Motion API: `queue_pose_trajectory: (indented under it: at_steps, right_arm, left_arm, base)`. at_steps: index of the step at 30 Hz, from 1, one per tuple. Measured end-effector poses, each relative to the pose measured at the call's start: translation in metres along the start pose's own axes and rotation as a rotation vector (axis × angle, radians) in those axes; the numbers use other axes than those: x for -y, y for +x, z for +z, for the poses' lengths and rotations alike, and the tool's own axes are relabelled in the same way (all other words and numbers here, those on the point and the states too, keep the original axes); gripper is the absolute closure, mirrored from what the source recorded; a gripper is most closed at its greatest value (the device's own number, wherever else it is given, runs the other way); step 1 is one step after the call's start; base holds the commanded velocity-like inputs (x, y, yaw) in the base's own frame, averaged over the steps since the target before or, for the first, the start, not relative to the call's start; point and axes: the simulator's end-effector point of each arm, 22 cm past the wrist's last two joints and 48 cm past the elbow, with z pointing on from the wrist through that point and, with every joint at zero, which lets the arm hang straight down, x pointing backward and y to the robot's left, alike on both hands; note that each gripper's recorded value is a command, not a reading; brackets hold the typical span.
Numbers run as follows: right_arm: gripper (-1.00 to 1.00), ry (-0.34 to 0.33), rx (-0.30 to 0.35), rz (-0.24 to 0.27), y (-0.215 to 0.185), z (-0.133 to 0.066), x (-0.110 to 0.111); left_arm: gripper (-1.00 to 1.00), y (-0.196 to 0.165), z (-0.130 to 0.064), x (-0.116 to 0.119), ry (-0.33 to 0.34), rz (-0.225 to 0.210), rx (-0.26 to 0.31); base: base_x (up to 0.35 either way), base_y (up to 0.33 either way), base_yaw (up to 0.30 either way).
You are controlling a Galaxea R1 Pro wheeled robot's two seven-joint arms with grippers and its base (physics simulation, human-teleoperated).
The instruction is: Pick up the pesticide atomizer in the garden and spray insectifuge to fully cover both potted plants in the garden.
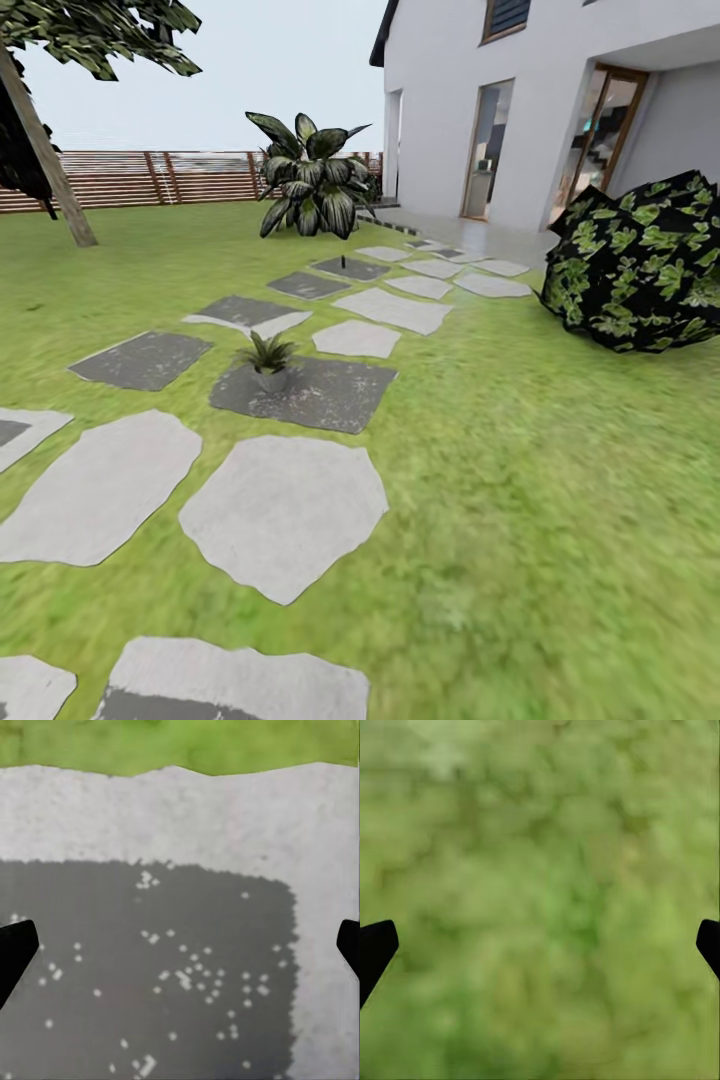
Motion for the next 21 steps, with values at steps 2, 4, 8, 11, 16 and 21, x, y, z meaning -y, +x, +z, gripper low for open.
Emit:
queue_pose_trajectory:
  at_steps: [2, 4, 8, 11, 16, 21]
  right_arm:
    - [-1.0, 0.0, 0.0, 0.0, 0.0, 0.0, 0.0]
    - [-1.0, 0.0, 0.0, 0.0, 0.0001, 0.0, 0.0001]
    - [-1.0, 0.0, -0.002, -0.001, 0.0012, 0.0, 0.0001]
    - [-1.0, 0.0, -0.006, -0.001, 0.0026, 0.0001, 0.0]
    - [-1.0, 0.0, -0.009, -0.002, 0.0043, 0.0001, -0.0001]
    - [-1.0, 0.0, -0.01, -0.002, 0.0044, 0.0002, -0.0001]
  left_arm:
    - [-1.0, 0.0, 0.0, 0.0003, 0.001, 0.001, 0.0]
    - [-1.0, 0.0, 0.0, 0.0003, 0.001, 0.002, 0.0]
    - [-1.0, 0.0011, 0.0001, 0.0005, 0.001, 0.002, -0.003]
    - [-1.0, 0.0027, 0.0002, 0.0007, 0.002, 0.002, -0.006]
    - [-1.0, 0.0043, 0.0003, 0.0007, 0.002, 0.002, -0.01]
    - [-1.0, 0.0043, 0.0003, 0.0007, 0.002, 0.002, -0.01]
  base:
    - [0.339, 0.005, -0.045]
    - [0.339, 0.002, -0.146]
    - [0.339, 0.0, -0.194]
    - [0.339, 0.0, -0.186]
    - [0.339, 0.0, -0.024]
    - [0.339, 0.0, -0.002]
